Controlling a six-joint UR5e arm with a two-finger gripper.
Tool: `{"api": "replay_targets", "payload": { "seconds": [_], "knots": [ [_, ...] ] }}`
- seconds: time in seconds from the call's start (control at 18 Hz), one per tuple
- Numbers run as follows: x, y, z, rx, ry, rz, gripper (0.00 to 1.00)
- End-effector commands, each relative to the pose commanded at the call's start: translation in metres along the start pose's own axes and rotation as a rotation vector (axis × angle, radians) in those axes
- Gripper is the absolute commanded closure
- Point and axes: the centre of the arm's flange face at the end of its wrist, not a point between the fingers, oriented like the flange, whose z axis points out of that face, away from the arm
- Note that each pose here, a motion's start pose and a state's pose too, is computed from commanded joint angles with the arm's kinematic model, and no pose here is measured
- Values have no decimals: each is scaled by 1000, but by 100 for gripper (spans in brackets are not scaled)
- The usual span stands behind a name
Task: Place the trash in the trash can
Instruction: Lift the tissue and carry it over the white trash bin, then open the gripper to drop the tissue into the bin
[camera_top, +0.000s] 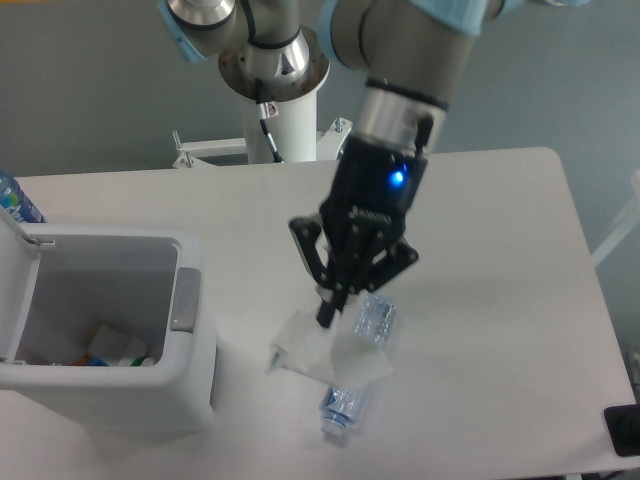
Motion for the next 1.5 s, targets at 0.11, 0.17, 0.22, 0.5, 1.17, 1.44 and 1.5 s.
{"api": "replay_targets", "payload": {
  "seconds": [0.11,0.17,0.22,0.5,1.17,1.44,1.5],
  "knots": [
    [16,16,-2,-14,12,7,100],
    [23,22,-6,-14,15,11,100],
    [30,27,-2,-25,25,15,100],
    [68,44,14,-61,68,55,100],
    [110,80,80,-183,142,99,97],
    [107,78,82,-170,126,173,16],
    [104,78,80,-169,92,182,10]
  ]
}}
